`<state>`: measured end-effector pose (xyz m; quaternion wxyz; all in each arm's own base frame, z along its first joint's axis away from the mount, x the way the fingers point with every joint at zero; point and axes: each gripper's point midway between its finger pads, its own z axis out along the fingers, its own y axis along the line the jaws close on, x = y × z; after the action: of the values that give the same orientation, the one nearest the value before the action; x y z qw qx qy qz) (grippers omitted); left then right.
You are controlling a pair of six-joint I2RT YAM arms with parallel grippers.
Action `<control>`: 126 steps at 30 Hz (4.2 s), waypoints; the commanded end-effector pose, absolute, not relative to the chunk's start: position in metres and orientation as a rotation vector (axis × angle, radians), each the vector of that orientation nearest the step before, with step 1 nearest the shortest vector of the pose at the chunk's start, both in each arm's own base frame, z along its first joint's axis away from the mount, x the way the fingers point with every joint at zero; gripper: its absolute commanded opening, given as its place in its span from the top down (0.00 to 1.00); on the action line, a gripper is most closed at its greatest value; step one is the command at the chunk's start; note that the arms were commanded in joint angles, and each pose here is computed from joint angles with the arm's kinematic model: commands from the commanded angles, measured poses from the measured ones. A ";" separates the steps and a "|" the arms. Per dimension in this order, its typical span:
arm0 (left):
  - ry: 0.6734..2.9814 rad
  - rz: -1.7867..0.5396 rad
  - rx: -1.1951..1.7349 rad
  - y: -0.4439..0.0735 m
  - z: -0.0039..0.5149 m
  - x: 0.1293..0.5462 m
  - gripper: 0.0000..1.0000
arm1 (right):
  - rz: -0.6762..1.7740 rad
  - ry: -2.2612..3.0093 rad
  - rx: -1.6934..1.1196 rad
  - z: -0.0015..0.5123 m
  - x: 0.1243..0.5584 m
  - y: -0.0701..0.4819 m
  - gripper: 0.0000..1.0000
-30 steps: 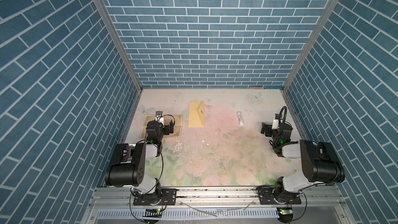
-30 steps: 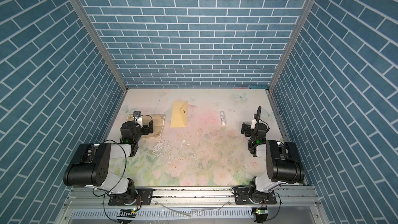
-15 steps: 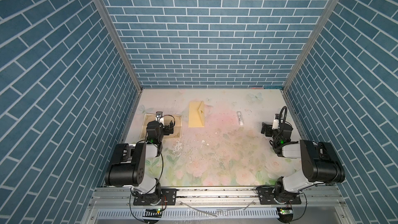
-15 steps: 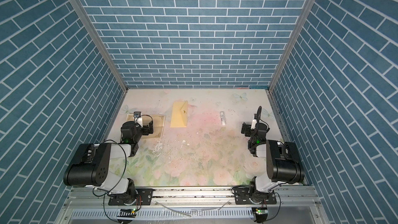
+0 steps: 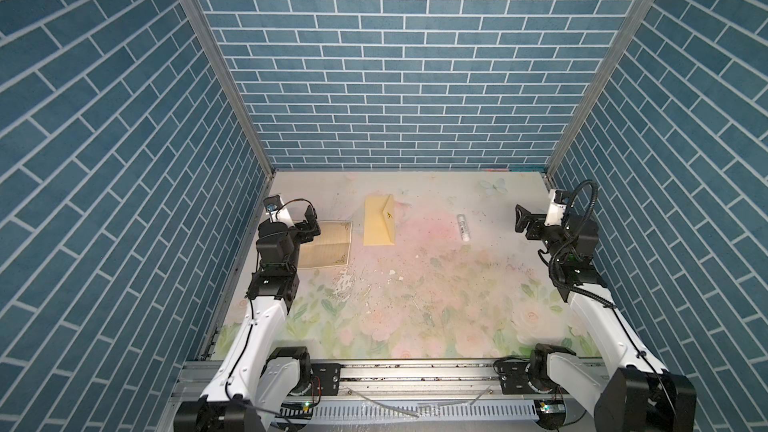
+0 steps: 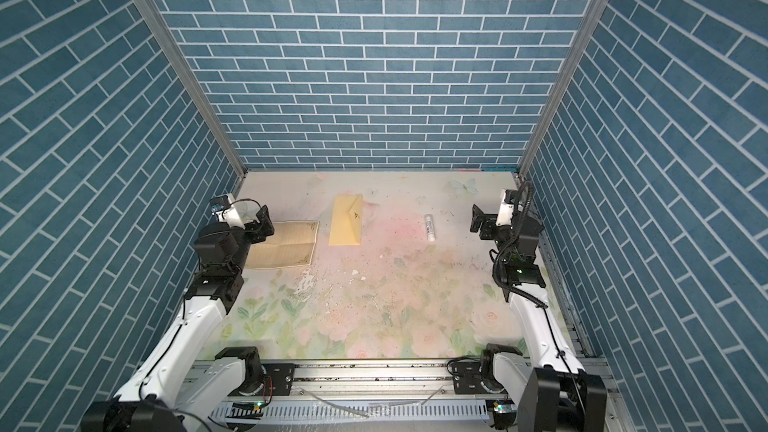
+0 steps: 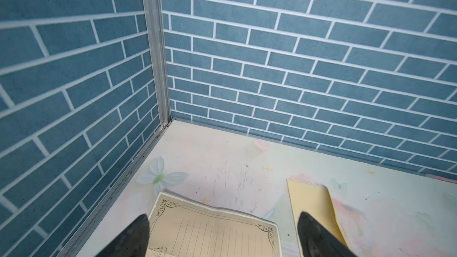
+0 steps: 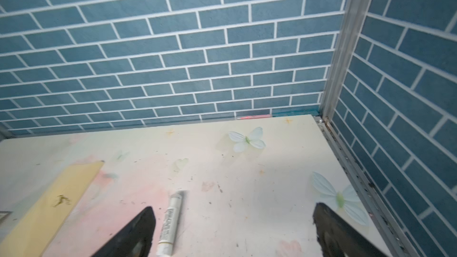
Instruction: Place the letter into the envelope and seal it
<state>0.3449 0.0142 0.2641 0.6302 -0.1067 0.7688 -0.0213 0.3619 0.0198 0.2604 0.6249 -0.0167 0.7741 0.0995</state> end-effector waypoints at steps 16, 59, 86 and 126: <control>2.443 0.471 0.349 -0.096 0.163 0.317 0.14 | 0.535 1.917 -0.081 0.267 0.321 0.062 0.01; 2.543 1.043 0.600 -0.092 0.047 0.350 0.36 | 0.666 1.948 -0.103 0.230 0.332 0.077 0.01; 2.539 0.997 0.502 -0.067 0.056 0.364 0.94 | 0.679 1.949 -0.115 0.224 0.331 0.079 0.01; 1.730 -0.245 1.033 -0.213 0.354 0.274 1.00 | 0.887 1.580 -0.990 0.320 0.297 0.231 0.06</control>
<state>0.2968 -0.1849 0.3476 0.5156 0.3551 0.7786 -0.0439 0.3050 0.2204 0.3017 0.4953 -0.3452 0.7057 0.3708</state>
